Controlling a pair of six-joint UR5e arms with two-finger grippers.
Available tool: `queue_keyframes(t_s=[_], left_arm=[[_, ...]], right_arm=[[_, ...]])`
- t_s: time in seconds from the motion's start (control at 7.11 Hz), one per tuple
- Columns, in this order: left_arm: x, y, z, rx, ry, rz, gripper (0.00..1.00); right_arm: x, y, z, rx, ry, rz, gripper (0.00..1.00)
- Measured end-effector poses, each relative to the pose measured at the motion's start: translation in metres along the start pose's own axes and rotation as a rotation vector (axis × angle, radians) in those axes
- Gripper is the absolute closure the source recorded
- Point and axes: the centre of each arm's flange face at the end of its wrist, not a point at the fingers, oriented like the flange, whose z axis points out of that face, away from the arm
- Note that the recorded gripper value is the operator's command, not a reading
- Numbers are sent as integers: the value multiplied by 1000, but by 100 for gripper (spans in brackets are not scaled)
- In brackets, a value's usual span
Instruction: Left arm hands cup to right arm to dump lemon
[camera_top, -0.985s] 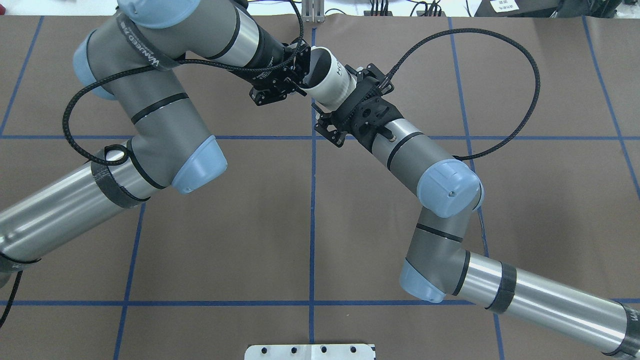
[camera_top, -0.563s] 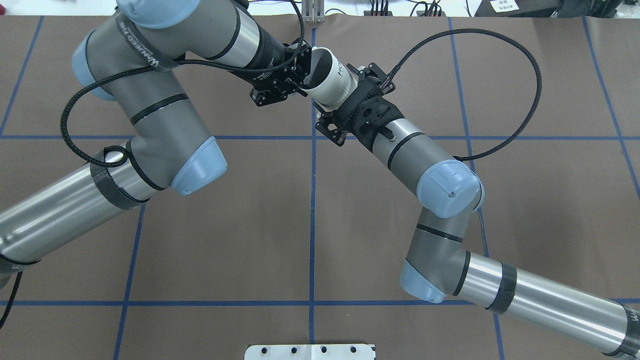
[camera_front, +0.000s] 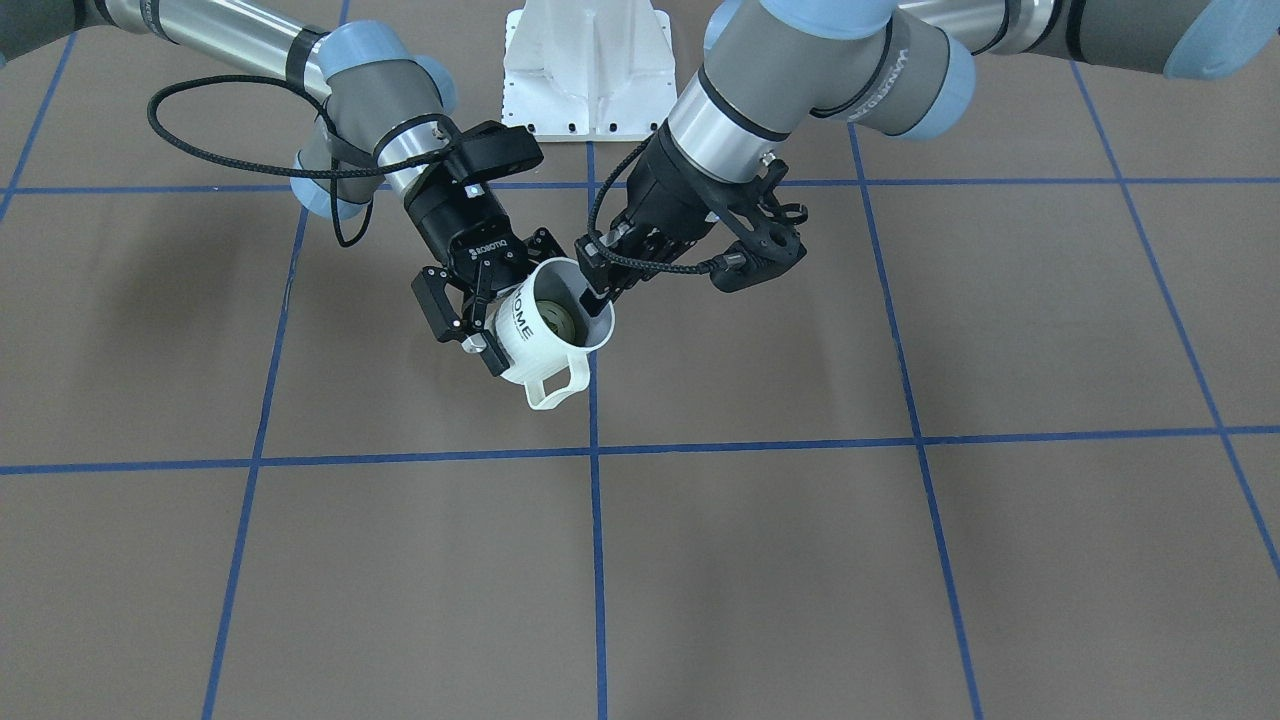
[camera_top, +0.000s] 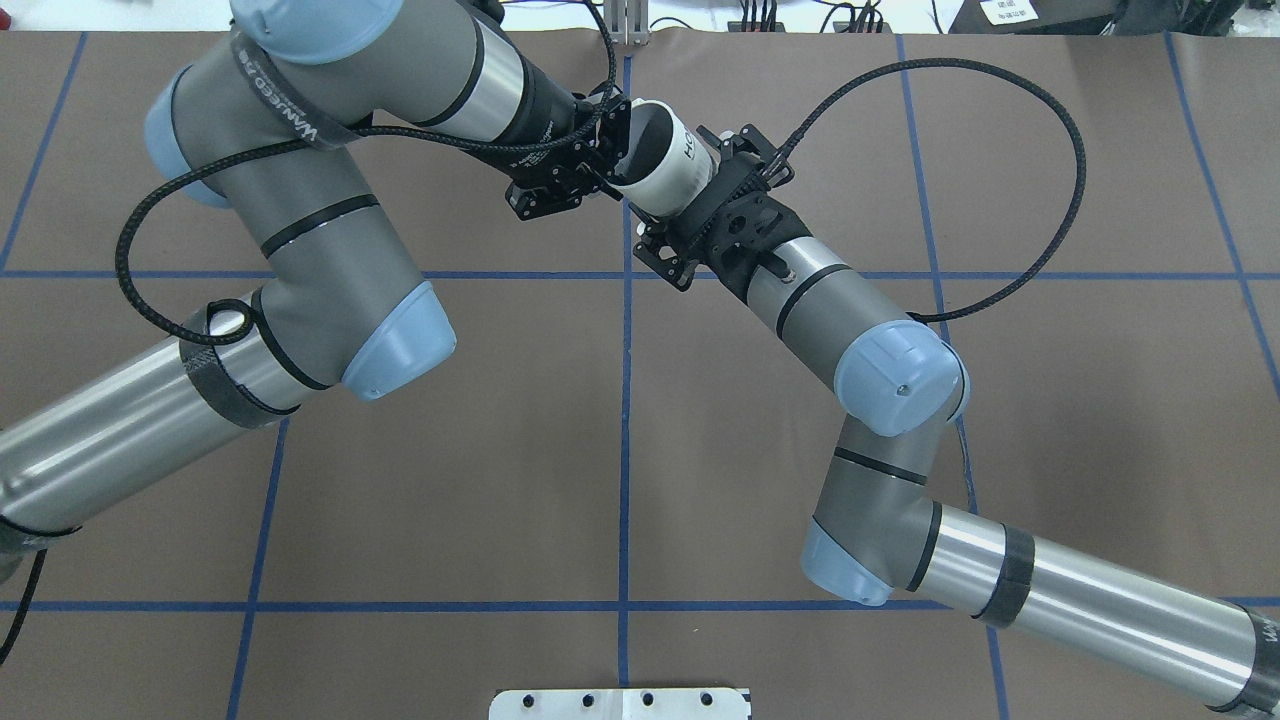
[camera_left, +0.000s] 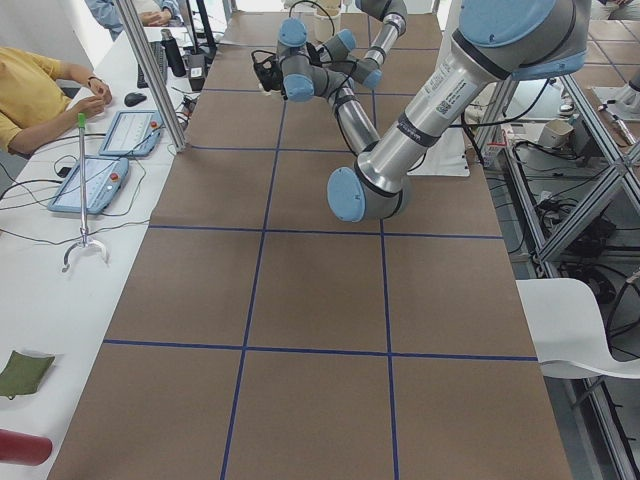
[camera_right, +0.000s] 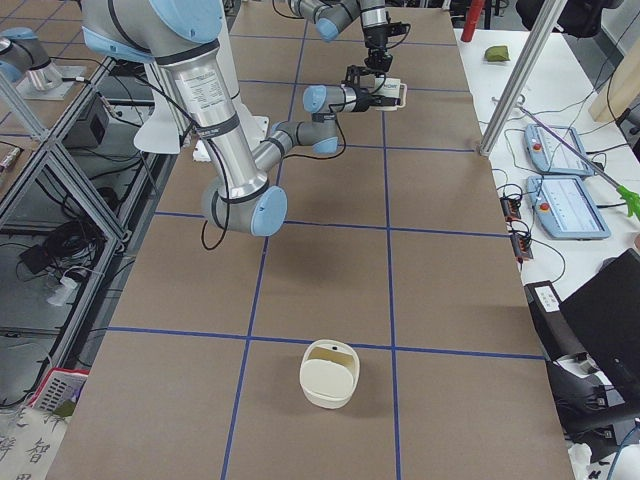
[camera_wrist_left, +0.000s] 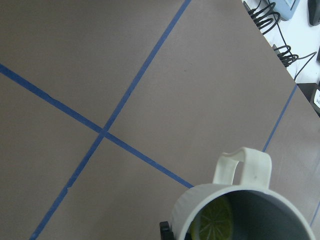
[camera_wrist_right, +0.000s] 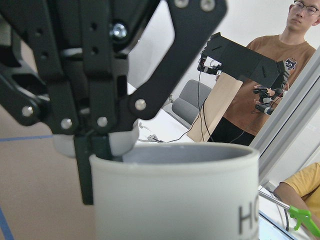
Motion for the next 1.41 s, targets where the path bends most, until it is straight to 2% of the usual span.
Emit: queue_keyframes(t_s=[0.14, 0.28, 0.42, 0.56, 0.7, 0.84, 1.13, 1.41], left_arm=[[0, 1, 0, -2, 0, 1, 73], [0, 1, 0, -4, 1, 6, 1], [0, 1, -1, -6, 1, 18, 0], [-1, 2, -3, -15, 1, 47, 0], [-5, -3, -11, -36, -6, 93, 0], [-11, -20, -25, -60, -19, 132, 0], [-23, -48, -41, -67, -34, 171, 0], [-27, -55, -44, -66, -39, 181, 0]], right_arm=[[0, 0, 0, 0, 0, 0, 7], [0, 0, 0, 0, 0, 0, 29], [-1, -1, 0, 0, 1, 1, 51], [-1, 0, 1, -4, 2, 2, 92], [0, 2, 0, -10, 4, 7, 100], [1, 8, -1, -18, 5, 38, 100], [3, 17, -3, -31, 7, 100, 100], [3, 16, -4, -29, 6, 113, 100]])
